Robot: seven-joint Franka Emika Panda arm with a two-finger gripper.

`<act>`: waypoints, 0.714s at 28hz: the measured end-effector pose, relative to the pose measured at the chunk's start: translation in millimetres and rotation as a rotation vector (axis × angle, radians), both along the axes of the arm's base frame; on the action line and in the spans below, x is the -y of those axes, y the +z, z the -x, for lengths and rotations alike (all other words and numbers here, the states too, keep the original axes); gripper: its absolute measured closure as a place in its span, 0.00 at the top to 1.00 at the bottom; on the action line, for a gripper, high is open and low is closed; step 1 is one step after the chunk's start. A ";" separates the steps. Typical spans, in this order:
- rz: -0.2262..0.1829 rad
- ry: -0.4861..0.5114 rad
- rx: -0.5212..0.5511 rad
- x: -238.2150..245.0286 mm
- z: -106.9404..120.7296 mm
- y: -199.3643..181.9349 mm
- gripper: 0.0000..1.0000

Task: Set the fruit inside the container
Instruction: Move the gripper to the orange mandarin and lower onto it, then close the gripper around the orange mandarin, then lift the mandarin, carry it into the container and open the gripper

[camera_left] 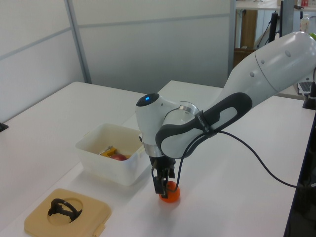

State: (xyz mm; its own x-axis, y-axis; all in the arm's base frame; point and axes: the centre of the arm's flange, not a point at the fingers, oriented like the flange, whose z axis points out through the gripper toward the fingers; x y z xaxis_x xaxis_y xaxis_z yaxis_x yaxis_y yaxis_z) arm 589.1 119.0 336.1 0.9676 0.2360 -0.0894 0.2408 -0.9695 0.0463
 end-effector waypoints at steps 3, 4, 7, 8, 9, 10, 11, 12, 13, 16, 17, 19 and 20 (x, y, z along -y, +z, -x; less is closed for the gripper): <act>0.000 0.003 -0.010 -0.8 0.7 -5.6 1.00; 0.000 0.003 -0.013 -0.9 0.8 -7.1 1.00; 0.000 0.004 -0.018 -1.1 0.9 -10.3 0.99; 0.000 0.004 -0.019 -1.1 1.0 -10.9 0.96; 0.000 0.004 -0.020 -1.0 1.0 -11.2 0.93; 0.000 0.004 -0.020 -1.0 1.0 -11.2 0.90; 0.000 0.004 -0.018 -1.1 0.8 -10.5 0.82; 0.000 0.004 -0.017 -1.1 0.7 -9.8 0.81; 0.000 0.004 -0.016 -1.2 0.6 -9.4 0.79; -0.002 0.003 -0.007 -1.1 -1.8 -5.0 0.79; -0.004 0.001 0.006 -0.5 -4.7 1.2 0.79; -0.004 -0.006 0.025 2.1 -9.8 15.4 0.79; -0.002 -0.011 0.031 4.2 -12.8 25.7 0.79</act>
State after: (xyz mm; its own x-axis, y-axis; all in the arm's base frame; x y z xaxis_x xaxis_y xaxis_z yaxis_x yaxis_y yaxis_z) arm 601.9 114.8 361.9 0.9725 0.2255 -0.0588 0.2286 -0.9721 0.0520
